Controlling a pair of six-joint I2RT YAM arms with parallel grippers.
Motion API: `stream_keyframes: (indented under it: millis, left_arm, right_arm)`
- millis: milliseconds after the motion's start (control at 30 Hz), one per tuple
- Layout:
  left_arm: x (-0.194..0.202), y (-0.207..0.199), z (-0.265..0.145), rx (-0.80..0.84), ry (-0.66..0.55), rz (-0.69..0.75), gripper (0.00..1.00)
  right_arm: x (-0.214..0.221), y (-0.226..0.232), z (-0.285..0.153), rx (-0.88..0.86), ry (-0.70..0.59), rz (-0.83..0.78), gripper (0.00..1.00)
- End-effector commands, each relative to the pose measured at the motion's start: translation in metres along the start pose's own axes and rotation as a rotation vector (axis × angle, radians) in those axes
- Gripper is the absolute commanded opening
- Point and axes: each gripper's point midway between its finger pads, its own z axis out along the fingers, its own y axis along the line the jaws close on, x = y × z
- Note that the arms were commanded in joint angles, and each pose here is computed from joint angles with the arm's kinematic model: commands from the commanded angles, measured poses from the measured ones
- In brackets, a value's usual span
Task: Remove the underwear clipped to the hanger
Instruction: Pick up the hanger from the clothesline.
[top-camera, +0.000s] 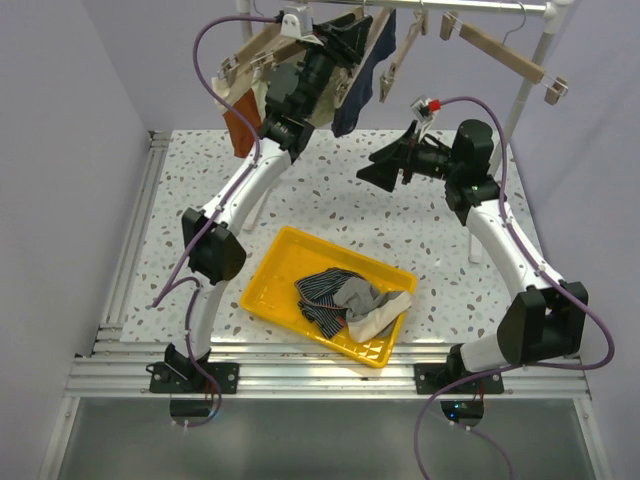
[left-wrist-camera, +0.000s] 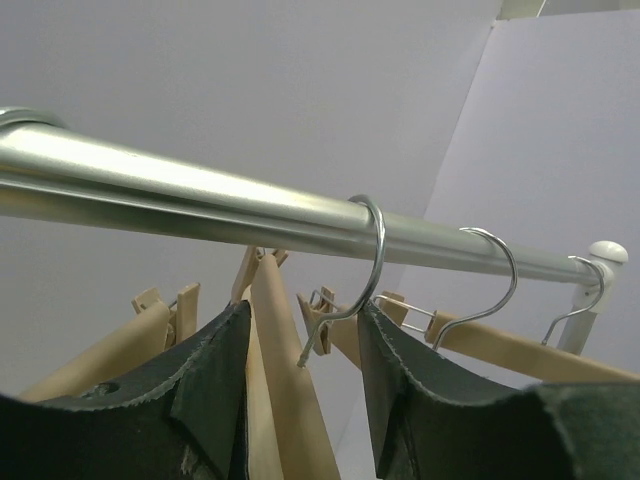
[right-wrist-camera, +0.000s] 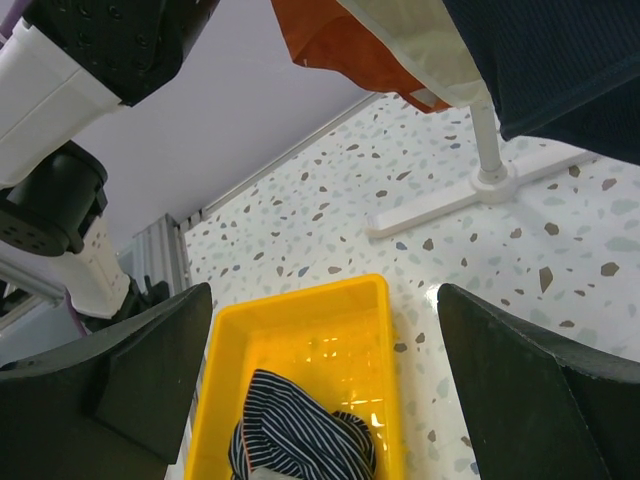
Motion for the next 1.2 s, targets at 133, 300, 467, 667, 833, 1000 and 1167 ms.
stream_keyframes:
  millis: [133,300,467,667,833,1000,1167]
  left_arm:
    - [-0.038,-0.013,0.006,0.008,-0.147,-0.019,0.51]
    - [-0.037,-0.015,0.007,0.006,-0.176,-0.024,0.49]
    - [-0.035,-0.016,0.007,0.01,-0.186,-0.03,0.31]
    - [-0.041,-0.021,0.007,0.022,-0.198,-0.023,0.0]
    - [-0.057,-0.031,0.006,0.043,-0.216,-0.009,0.0]
    - [-0.085,-0.043,0.003,0.059,-0.25,0.015,0.0]
    - [-0.112,-0.059,0.0,0.085,-0.292,0.03,0.0]
  right_arm:
    - [-0.009,0.007,-0.007,0.0,-0.034,-0.031,0.99]
    - [-0.009,0.006,-0.007,0.001,-0.04,-0.023,0.99]
    - [-0.008,0.005,-0.008,0.005,-0.042,-0.016,0.99]
    - [-0.007,0.002,-0.008,0.011,-0.043,-0.011,0.99]
    - [-0.007,0.0,-0.008,0.015,-0.045,-0.007,0.98]
    - [-0.009,0.0,-0.009,0.017,-0.049,-0.006,0.98]
    - [-0.01,0.0,-0.008,0.016,-0.052,-0.005,0.98]
